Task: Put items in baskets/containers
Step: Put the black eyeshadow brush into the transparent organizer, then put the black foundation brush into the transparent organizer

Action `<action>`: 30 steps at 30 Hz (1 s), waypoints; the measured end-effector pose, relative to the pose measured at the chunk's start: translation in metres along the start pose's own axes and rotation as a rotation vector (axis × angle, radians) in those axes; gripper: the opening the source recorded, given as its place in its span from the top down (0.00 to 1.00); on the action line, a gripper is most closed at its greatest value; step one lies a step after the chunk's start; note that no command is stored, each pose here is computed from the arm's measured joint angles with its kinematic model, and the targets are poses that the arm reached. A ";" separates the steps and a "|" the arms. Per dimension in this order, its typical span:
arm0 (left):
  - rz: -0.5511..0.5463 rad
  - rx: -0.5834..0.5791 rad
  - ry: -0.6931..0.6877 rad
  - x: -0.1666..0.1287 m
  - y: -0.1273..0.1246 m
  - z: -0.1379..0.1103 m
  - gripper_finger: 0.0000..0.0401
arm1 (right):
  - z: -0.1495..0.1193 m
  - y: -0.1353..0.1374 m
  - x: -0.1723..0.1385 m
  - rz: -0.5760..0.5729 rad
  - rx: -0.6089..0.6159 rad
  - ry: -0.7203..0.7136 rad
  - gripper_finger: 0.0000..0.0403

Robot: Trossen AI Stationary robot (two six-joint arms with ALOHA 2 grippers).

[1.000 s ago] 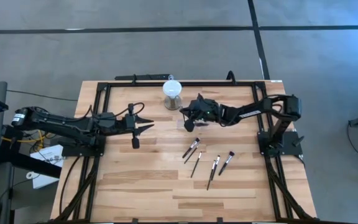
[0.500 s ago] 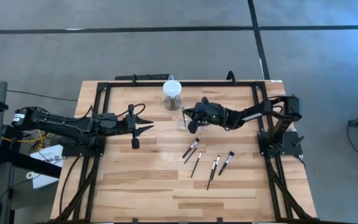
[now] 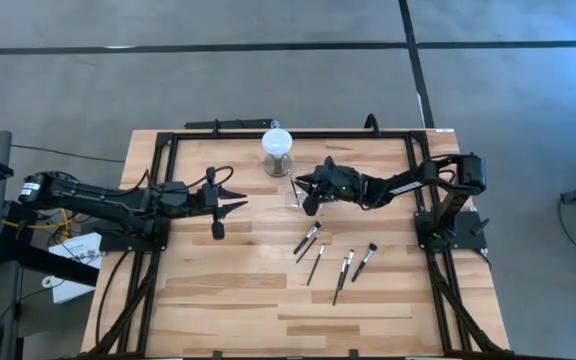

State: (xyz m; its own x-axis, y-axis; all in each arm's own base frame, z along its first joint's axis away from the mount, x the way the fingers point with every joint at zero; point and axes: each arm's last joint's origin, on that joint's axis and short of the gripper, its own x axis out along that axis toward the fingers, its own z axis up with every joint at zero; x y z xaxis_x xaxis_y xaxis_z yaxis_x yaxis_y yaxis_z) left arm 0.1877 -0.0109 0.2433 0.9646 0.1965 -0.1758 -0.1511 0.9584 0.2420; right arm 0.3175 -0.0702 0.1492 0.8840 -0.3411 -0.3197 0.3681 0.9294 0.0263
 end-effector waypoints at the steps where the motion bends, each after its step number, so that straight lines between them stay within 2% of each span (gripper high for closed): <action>1: 0.000 0.000 -0.001 0.000 0.000 0.000 0.84 | 0.004 0.003 -0.002 0.008 0.000 -0.013 0.83; 6: 0.001 -0.001 -0.002 0.000 0.000 0.000 0.84 | 0.038 0.024 -0.021 0.080 -0.007 -0.084 0.83; 10: -0.004 -0.057 -0.002 0.000 0.000 0.000 0.84 | 0.060 0.042 -0.048 0.146 -0.038 -0.058 0.83; 14: -0.149 -0.143 0.025 0.008 -0.008 -0.005 0.84 | 0.067 0.056 -0.073 0.206 -0.074 0.001 0.83; 16: -0.214 -0.188 0.068 0.016 -0.014 -0.012 0.84 | 0.060 0.063 -0.081 0.227 -0.101 0.074 0.83; 21: -0.229 -0.244 0.166 0.042 -0.028 -0.033 0.84 | 0.033 0.082 -0.082 0.309 -0.144 0.265 0.83; 25: -0.220 -0.240 0.172 0.057 -0.034 -0.043 0.84 | 0.011 0.094 -0.071 0.326 -0.180 0.349 0.83; 30: -0.173 -0.234 0.136 0.062 -0.027 -0.043 0.84 | -0.008 0.091 -0.056 0.290 -0.197 0.446 0.79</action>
State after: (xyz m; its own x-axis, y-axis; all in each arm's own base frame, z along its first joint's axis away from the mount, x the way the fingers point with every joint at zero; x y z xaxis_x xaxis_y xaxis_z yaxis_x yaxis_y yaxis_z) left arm 0.2424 -0.0159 0.1850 0.9449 0.0371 -0.3253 -0.0482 0.9985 -0.0260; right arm 0.2993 0.0341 0.1622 0.7177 -0.0148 -0.6962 0.0298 0.9995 0.0095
